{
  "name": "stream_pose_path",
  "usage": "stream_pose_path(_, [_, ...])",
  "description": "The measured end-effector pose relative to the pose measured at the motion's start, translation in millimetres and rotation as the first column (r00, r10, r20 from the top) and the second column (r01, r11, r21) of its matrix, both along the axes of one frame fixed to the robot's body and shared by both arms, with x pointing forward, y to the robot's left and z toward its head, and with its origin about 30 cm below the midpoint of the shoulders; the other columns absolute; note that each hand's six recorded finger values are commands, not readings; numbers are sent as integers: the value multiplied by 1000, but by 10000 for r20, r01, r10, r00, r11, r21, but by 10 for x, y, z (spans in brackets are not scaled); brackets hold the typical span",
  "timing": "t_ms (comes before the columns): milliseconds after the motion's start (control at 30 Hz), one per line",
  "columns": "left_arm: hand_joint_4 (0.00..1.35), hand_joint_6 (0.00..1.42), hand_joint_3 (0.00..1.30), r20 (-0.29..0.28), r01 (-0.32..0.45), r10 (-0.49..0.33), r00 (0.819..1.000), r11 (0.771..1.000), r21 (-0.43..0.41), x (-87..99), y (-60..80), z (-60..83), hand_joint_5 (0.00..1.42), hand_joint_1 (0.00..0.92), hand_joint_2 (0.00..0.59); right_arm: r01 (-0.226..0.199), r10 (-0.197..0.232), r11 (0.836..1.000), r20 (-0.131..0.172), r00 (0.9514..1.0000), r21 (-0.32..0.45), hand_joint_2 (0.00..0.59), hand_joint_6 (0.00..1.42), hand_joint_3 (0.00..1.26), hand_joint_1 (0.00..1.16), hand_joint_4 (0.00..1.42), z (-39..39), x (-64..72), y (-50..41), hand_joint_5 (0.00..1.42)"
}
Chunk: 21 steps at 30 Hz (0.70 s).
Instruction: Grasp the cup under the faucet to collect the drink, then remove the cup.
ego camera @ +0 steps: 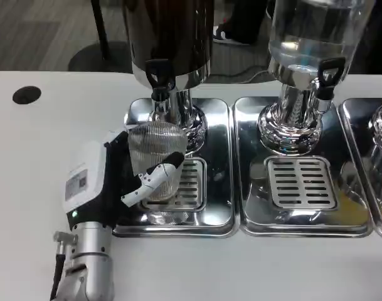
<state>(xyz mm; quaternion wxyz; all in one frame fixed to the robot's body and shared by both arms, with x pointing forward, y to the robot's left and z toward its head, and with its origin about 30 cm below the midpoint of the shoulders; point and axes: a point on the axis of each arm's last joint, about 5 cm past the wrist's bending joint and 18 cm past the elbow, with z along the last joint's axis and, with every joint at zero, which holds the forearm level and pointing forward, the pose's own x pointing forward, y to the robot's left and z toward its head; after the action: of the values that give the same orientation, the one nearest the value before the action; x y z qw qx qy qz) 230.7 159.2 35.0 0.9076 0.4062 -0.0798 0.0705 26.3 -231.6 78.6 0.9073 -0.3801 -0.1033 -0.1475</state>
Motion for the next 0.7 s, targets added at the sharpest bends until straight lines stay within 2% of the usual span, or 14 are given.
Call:
stream_pose_path(433, [316,589,425,-132,-39,39,9999,10000,44,-8,4,-23,463,167,116,-27,27,10000,29,10000,22,504,44,317,649,253,-2,-5,1,182])
stream_pose_path(567, [184,526,332,-142,-17,18,9999,10000,45,-8,2,-24,390,164,86,-26,26,10000,45,10000,29,504,44,317,650,254,-1,-9,0,183])
stream_pose_path(700, [57,406,168,-396,172,-173,9991,9998,-41,-9,-5,-24,269,145,59,-36,36,10000,81,10000,68,504,44,317,650,256,-1,-15,5,183])
